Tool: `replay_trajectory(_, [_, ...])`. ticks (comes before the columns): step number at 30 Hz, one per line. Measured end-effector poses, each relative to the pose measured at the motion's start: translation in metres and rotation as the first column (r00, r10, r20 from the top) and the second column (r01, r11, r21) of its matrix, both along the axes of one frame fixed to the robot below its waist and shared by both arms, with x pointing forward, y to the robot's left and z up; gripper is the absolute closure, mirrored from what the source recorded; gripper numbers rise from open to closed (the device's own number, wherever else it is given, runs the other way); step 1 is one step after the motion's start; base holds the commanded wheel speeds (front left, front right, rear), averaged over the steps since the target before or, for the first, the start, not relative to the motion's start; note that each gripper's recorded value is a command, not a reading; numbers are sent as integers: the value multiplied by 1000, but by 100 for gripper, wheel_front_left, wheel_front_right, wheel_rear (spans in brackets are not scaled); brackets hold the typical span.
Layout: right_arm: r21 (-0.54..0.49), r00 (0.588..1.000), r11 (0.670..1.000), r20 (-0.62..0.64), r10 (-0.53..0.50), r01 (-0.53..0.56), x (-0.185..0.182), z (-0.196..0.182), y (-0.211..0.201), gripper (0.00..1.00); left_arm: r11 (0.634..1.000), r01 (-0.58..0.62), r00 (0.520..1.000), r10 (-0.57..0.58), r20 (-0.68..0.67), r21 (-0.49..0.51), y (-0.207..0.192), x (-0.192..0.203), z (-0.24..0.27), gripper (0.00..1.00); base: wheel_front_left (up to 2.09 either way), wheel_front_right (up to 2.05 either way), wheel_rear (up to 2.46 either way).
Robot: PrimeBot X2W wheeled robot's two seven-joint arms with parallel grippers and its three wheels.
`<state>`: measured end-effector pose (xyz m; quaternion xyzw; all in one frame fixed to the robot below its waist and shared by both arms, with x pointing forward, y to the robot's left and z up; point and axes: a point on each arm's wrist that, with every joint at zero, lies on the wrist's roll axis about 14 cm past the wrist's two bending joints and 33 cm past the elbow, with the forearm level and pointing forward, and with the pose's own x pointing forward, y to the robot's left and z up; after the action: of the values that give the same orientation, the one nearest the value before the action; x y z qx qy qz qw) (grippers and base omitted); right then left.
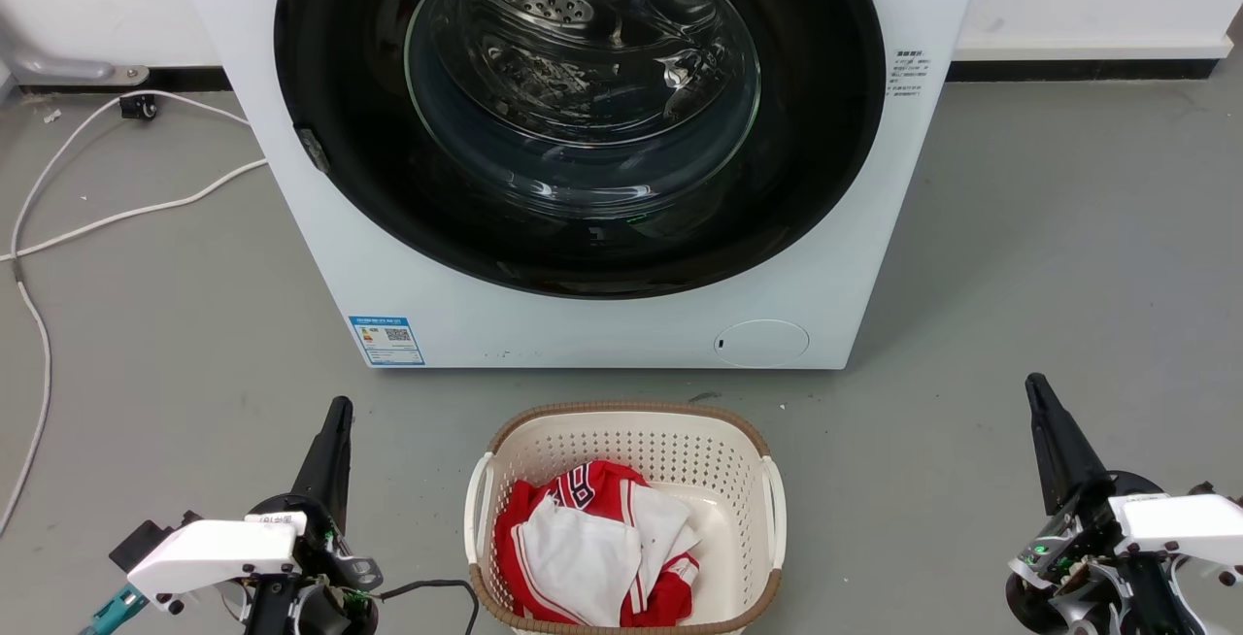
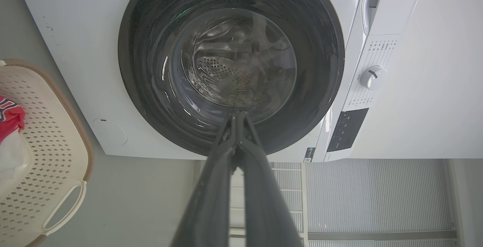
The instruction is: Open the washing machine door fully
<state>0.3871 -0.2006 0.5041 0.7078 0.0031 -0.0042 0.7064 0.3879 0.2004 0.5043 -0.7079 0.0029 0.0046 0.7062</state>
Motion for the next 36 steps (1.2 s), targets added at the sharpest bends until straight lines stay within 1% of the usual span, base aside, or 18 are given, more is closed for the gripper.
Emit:
replay_trajectory(2, [0, 1000, 1000, 0, 2, -2, 0, 0, 0, 100, 1000, 0, 1000, 0, 0, 0, 0, 0, 0, 100, 0, 0, 0])
replay_trajectory(3, [1, 1000, 1000, 0, 3, -3, 0, 0, 0, 0, 1000, 0, 1000, 0, 0, 0, 0, 0, 0, 0, 0, 0, 0])
replay_trajectory(8, [8, 999, 1000, -50, -2, 3, -8, -17, 1, 0, 1000, -3, 999, 2, -48, -9, -3, -7, -16, 0, 0, 0, 0])
replay_trajectory(15, [-15, 999, 1000, -32, -20, 20, -8, -11, 2, 0, 1000, -3, 1000, 3, -20, 10, -9, -5, -7, 0, 0, 0, 0])
replay_trajectory(20, [-70, 999, 997, -18, -38, 37, -9, -7, -1, 0, 998, -10, 1000, 9, 13, 57, -10, -3, 4, 0, 0, 0, 0])
replay_trajectory(24, [-161, 999, 986, 13, -41, 43, -8, 4, -2, 0, 993, -21, 999, 15, 46, 120, -9, -2, 15, 0, 0, 0, 0])
replay_trajectory(27, [-255, 999, 966, 38, -35, 43, -7, 12, 0, 0, 983, -30, 997, 18, 72, 182, -9, -1, 23, 0, 0, 0, 0])
replay_trajectory(29, [-322, 998, 946, 51, -27, 42, -7, 16, 2, 0, 974, -37, 996, 17, 90, 225, -9, 0, 29, 0, 0, 0, 0])
replay_trajectory(33, [-437, 998, 899, 67, -16, 44, -8, 21, 5, 0, 947, -55, 993, 18, 117, 317, -9, 0, 38, 0, 0, 0, 0])
replay_trajectory(36, [-513, 997, 857, 74, -9, 46, -10, 23, 7, 0, 917, -64, 991, 12, 133, 393, -11, 0, 43, 0, 0, 0, 0])
